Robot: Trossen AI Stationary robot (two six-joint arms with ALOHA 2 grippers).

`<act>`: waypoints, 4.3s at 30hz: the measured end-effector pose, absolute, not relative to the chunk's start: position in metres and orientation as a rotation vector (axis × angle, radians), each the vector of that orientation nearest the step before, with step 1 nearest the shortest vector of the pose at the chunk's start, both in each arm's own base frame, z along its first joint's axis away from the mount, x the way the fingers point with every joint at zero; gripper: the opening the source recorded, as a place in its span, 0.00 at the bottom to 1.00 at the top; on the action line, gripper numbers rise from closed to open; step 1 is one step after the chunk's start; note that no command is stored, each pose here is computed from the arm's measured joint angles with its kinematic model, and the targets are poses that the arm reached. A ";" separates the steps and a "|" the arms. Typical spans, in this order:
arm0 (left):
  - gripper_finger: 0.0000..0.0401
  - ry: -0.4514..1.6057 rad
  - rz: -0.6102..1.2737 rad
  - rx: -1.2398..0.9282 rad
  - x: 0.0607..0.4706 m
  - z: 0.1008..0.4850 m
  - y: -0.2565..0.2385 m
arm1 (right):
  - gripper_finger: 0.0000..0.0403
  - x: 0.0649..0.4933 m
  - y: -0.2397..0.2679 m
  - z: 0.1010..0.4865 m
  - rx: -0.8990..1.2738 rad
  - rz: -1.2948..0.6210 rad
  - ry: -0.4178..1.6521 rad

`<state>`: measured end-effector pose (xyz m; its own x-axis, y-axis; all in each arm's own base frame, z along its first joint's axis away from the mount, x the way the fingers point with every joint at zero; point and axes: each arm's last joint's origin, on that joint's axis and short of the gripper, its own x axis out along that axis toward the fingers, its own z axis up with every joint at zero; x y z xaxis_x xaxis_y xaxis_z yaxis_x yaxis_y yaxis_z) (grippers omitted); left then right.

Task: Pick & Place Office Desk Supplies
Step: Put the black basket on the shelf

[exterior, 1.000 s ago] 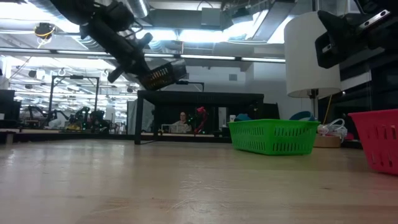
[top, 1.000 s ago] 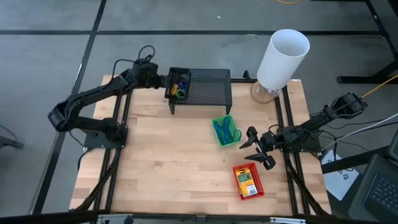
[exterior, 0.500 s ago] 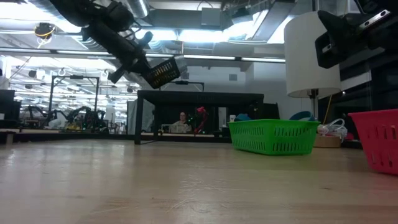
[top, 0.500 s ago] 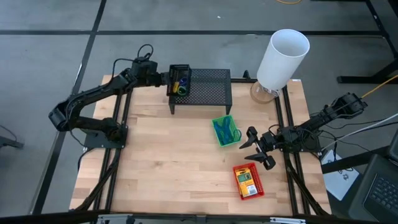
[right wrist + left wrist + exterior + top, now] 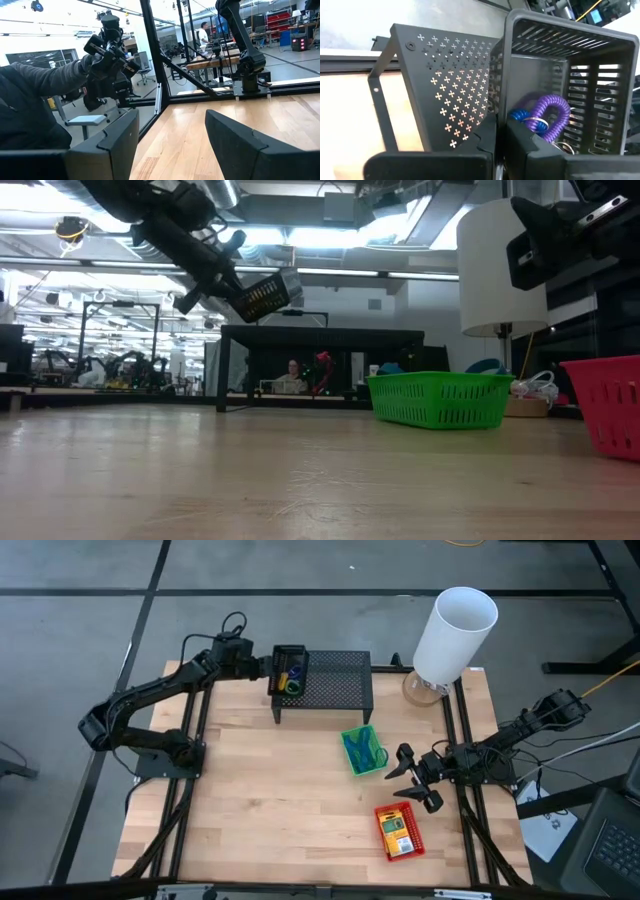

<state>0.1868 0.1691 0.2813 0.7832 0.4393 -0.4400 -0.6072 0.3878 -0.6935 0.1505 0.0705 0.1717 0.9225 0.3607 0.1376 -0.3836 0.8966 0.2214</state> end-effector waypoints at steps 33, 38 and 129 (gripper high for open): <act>0.31 0.173 0.657 -0.912 0.187 0.285 0.170 | 0.57 0.151 0.071 0.172 0.250 0.387 -0.093; 0.32 0.153 0.682 -0.815 0.182 0.290 0.174 | 0.57 0.151 0.071 0.172 0.250 0.387 -0.093; 0.00 1.229 0.498 0.103 0.169 0.328 0.136 | 0.57 0.151 0.070 0.170 0.297 0.368 -0.064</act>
